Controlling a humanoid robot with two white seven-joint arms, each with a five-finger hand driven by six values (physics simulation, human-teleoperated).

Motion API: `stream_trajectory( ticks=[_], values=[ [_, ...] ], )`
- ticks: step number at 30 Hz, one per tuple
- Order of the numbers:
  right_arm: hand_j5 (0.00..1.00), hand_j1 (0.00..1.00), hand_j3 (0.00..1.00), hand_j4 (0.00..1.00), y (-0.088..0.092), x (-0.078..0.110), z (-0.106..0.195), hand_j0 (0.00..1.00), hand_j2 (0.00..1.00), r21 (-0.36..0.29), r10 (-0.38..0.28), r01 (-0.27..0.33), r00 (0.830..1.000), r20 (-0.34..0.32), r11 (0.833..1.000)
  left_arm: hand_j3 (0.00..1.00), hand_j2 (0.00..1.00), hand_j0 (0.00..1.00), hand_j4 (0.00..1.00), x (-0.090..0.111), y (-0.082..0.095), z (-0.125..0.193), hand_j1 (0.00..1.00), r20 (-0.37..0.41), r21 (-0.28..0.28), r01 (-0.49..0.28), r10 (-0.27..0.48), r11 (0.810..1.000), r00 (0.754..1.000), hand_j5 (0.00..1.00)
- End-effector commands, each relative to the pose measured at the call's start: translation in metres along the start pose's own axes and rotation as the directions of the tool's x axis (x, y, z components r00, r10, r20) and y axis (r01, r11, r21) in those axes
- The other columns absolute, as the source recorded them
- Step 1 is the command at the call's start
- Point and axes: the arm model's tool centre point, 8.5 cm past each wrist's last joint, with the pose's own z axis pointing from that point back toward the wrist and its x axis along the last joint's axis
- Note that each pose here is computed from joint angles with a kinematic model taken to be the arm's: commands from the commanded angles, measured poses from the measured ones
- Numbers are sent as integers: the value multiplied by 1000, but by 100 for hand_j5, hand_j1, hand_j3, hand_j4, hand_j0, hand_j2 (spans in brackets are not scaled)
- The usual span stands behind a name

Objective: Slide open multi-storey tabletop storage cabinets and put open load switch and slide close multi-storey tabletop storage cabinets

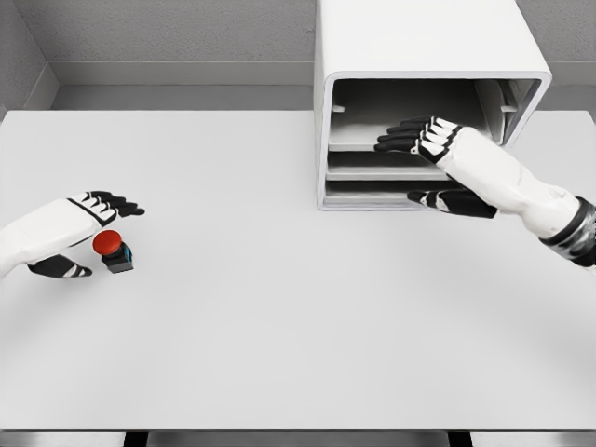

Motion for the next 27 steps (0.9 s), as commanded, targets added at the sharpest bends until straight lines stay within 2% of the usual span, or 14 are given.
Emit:
stream_trajectory(
  ticks=[1, 5, 10, 12, 14, 21, 23, 27],
  values=[
    [85, 85, 85, 85, 9, -8, 1, 85, 85, -1, -29, 29, 999, -24, 1000, 98, 98, 98, 98, 1, -5, -3, 98, 8, -11, -13, 13, 1000, 1000, 98],
    [85, 85, 85, 85, 13, -24, -5, 85, 85, -28, -47, 45, 997, -59, 999, 94, 94, 94, 94, 5, -6, -7, 94, 18, -9, -17, 17, 1000, 1000, 94],
    [85, 85, 85, 85, 25, -45, -9, 85, 85, 4, -64, 65, 992, -107, 998, 91, 91, 91, 91, 3, -8, -7, 91, 13, -14, -19, 19, 1000, 1000, 91],
    [85, 85, 85, 85, 32, -52, -16, 85, 85, 16, -76, 79, 990, -116, 997, 83, 83, 83, 83, 3, -8, -7, 83, 14, -16, -18, 18, 1000, 1000, 83],
    [85, 85, 85, 85, 37, -52, -20, 85, 85, 17, -87, 90, 990, -112, 996, 74, 74, 74, 74, 3, -8, -7, 74, 14, -16, -18, 18, 1000, 1000, 74],
    [85, 85, 85, 85, 44, -54, -23, 85, 85, 15, -101, 104, 988, -119, 994, 72, 72, 72, 72, -4, -8, -5, 72, -4, -20, -23, 23, 1000, 1000, 72],
    [85, 85, 85, 85, 44, -56, -23, 85, 85, 17, -100, 103, 987, -124, 995, 66, 66, 66, 66, -4, -8, -5, 66, -4, -21, -21, 21, 1000, 1000, 66],
    [85, 85, 85, 85, 48, -59, -29, 85, 85, 14, -109, 112, 986, -126, 994, 60, 60, 60, 60, -4, -8, -5, 60, -3, -20, -22, 22, 1000, 1000, 60]
  ],
)
